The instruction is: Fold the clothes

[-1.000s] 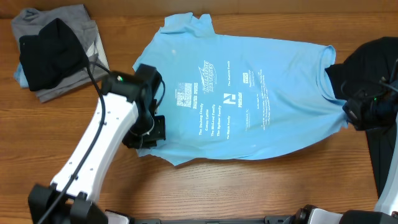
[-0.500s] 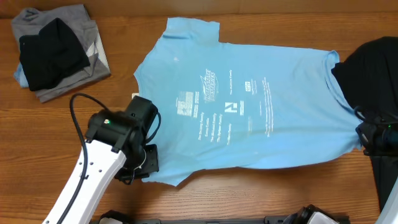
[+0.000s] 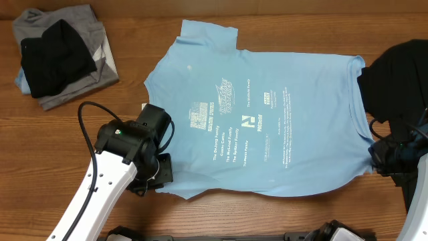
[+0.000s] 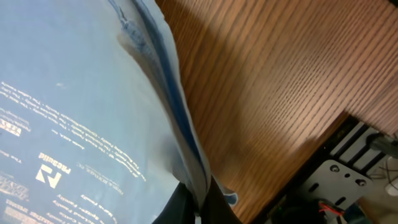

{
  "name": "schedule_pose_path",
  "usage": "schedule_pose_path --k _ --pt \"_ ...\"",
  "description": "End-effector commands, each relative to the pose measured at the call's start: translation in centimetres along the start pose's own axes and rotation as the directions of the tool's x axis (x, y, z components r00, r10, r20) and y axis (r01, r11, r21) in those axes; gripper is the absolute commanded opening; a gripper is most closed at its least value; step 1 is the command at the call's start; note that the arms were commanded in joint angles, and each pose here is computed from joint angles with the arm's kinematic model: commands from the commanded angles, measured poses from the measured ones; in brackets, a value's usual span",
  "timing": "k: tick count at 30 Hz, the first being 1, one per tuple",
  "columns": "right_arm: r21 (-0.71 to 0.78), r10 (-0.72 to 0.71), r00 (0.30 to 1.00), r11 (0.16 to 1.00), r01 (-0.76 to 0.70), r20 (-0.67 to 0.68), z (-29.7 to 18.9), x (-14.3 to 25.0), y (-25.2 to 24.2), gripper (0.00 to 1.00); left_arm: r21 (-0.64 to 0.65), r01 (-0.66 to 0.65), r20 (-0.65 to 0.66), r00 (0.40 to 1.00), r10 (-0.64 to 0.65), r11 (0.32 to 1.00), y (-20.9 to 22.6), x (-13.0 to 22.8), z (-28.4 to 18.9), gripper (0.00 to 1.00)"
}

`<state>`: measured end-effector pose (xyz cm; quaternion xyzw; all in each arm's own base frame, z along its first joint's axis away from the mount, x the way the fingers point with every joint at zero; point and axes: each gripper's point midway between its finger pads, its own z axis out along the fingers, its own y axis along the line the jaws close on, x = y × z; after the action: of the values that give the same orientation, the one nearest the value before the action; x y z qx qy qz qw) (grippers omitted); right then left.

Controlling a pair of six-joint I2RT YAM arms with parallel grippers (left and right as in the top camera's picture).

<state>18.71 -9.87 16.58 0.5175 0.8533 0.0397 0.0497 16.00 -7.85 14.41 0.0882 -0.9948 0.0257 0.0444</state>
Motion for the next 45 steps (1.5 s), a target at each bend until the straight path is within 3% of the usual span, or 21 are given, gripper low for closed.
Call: schedule_pose_path --k 1,8,19,30,33,40,45 --pt "-0.010 0.022 0.999 1.000 -0.022 0.028 -0.2 -0.5 0.1 0.06 0.024 -0.007 0.056 0.998 0.006 1.000 -0.6 -1.0 -0.1 0.08" --pt "-0.041 0.024 0.997 0.999 -0.021 0.077 -0.2 -1.8 0.9 0.08 -0.017 0.005 0.234 0.972 -0.001 1.000 -0.5 -5.1 -0.6 0.18" --pt "-0.107 0.025 0.998 0.994 -0.018 0.058 1.0 -3.0 3.0 0.09 -0.010 0.035 0.334 0.942 -0.030 0.999 -2.1 -10.8 1.1 0.04" --pt "-0.166 0.027 0.995 0.986 -0.010 0.099 2.1 -5.2 5.8 0.08 0.033 0.089 0.425 0.900 -0.094 0.996 -1.2 -16.8 2.0 0.04" --pt "-0.165 0.017 0.995 0.986 -0.001 0.096 2.8 -5.5 6.3 0.08 0.036 0.086 0.440 0.893 -0.093 0.996 -1.0 -17.7 2.2 0.09" --pt "-0.154 -0.039 0.996 0.987 0.050 0.075 5.1 -5.7 8.4 0.04 0.063 0.079 0.468 0.878 -0.100 0.995 -1.8 -19.2 2.5 0.11" --pt "-0.138 -0.005 0.994 0.990 0.020 0.113 5.8 -6.9 8.9 0.04 0.111 0.066 0.558 0.821 -0.117 0.992 -2.7 -21.6 1.1 0.11"
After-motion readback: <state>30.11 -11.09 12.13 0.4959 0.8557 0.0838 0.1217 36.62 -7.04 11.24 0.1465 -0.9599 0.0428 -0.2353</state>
